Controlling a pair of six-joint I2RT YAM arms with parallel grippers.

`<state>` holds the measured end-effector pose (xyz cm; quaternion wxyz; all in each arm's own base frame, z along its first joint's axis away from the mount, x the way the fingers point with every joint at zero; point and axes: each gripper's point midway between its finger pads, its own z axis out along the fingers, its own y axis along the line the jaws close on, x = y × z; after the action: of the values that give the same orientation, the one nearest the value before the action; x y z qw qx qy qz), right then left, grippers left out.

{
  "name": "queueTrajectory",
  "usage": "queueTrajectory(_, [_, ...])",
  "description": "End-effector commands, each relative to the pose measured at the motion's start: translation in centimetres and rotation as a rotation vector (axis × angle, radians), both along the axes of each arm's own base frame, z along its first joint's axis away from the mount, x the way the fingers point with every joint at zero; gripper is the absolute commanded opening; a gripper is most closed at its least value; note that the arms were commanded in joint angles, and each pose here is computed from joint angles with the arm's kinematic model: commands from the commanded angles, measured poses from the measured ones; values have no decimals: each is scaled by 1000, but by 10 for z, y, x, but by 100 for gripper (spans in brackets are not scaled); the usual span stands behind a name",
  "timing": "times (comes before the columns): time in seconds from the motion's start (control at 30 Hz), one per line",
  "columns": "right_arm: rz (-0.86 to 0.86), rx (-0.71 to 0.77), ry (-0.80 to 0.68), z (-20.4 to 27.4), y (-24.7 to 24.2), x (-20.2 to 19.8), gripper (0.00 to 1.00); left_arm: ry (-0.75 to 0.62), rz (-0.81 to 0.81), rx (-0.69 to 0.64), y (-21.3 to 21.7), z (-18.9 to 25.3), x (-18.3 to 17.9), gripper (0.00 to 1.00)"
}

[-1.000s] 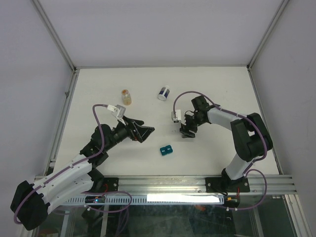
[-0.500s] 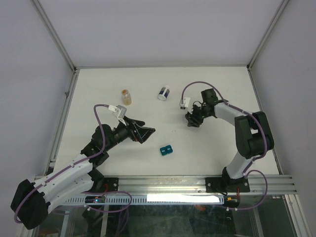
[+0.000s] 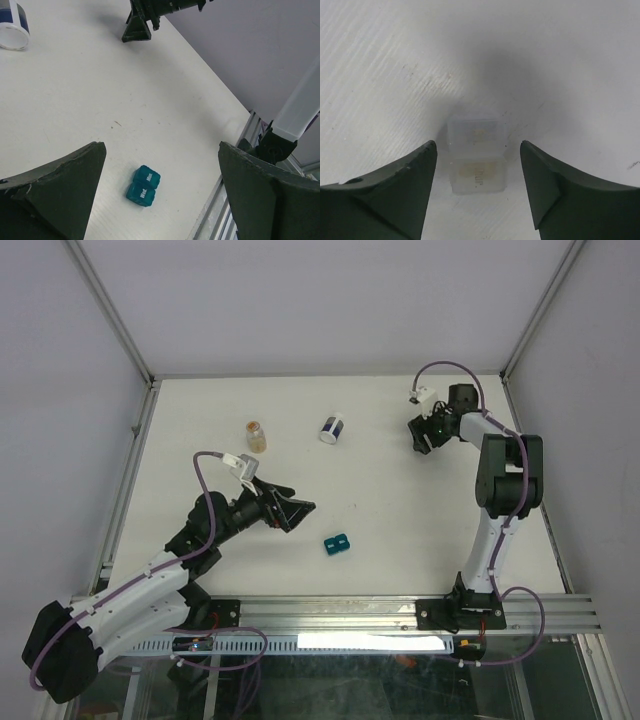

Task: Sort the pills into containers

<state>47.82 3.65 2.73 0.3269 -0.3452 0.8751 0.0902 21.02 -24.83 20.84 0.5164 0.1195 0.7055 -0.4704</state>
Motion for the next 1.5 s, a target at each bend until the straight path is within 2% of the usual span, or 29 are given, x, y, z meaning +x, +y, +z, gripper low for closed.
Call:
queueTrajectory(0.0, [-80, 10, -64, 38, 1, 18, 76, -70, -18, -31, -3, 20, 3, 99])
queueTrajectory(0.13, [-33, 77, -152, 91, 12, 3, 85, -64, -17, -15, -4, 18, 4, 99])
queueTrajectory(0.27, [79, 200, -186, 149, 39, -45, 87, -75, -24, -35, -3, 27, 1, 99])
queueTrajectory(0.43, [23, 346, -217, 231, 52, -109, 99, -180, 52, -75, 8, 67, 9, 99])
queueTrajectory(0.6, [-137, 371, -448, 310, 28, -152, 99, -278, 174, -133, 28, 121, 27, 99])
queueTrajectory(0.8, [-112, 467, -658, 387, 41, -217, 99, -354, 92, -192, 23, 179, 18, 99])
queueTrajectory(1.03, [-177, 577, -689, 421, 43, -235, 99, -373, 2, -196, 19, 195, -2, 99])
queueTrajectory(1.47, [-297, 660, -680, 440, 36, -240, 99, -386, -44, -190, 21, 189, -18, 99])
